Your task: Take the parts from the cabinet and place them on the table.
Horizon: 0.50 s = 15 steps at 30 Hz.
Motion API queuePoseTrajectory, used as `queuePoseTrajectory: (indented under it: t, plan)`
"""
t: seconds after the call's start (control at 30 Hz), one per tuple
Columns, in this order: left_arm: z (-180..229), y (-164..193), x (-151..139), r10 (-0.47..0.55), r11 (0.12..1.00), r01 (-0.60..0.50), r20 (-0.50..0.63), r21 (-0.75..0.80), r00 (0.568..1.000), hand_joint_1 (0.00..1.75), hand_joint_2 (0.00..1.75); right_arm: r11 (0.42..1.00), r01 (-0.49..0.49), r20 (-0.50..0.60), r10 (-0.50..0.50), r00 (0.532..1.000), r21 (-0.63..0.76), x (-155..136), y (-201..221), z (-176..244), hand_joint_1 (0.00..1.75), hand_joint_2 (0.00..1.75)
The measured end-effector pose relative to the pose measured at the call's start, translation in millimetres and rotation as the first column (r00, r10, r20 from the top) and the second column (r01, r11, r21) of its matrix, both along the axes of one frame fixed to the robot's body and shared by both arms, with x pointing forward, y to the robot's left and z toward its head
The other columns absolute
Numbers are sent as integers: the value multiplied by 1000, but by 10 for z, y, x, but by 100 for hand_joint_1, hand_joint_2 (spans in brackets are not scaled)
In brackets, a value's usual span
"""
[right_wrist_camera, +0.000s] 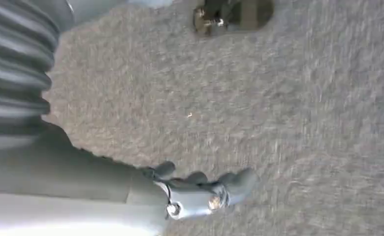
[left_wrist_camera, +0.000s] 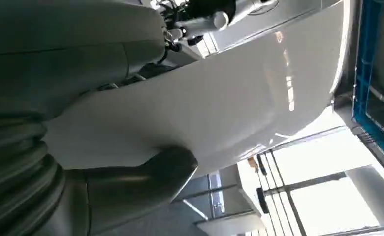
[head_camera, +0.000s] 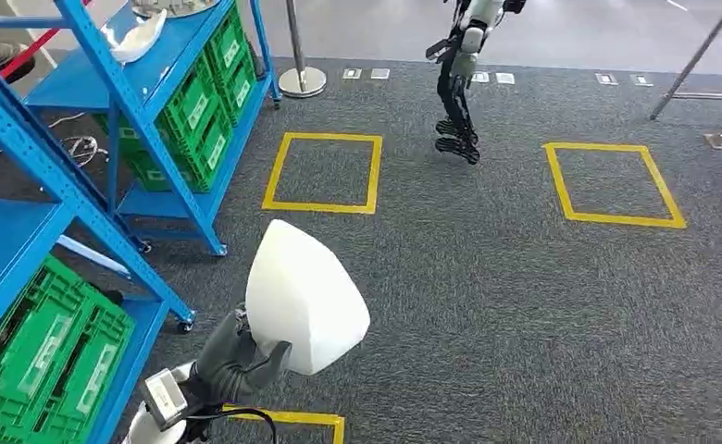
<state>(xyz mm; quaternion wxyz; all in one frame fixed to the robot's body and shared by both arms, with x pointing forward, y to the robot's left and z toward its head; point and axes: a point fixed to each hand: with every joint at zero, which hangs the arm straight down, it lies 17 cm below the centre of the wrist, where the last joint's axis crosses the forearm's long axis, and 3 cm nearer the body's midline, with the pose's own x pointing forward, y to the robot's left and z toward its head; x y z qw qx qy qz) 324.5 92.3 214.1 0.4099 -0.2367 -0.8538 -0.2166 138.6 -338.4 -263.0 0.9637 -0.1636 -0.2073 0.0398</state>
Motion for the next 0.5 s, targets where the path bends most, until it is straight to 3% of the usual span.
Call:
queuePoseTrajectory:
  t: [0.3, 0.5]
  plan:
    - [101, -59, 77, 3, 1000, -3, 35, -7, 999, 175, 175, 996, 24, -13, -25, 1000, -81, 111, -431, 61, 0, 175]
    - [187, -118, 105, 6, 1000, -5, 43, -30, 999, 175, 175, 995, 49, -46, -53, 998, -92, -45, -497, 31, 0, 175]
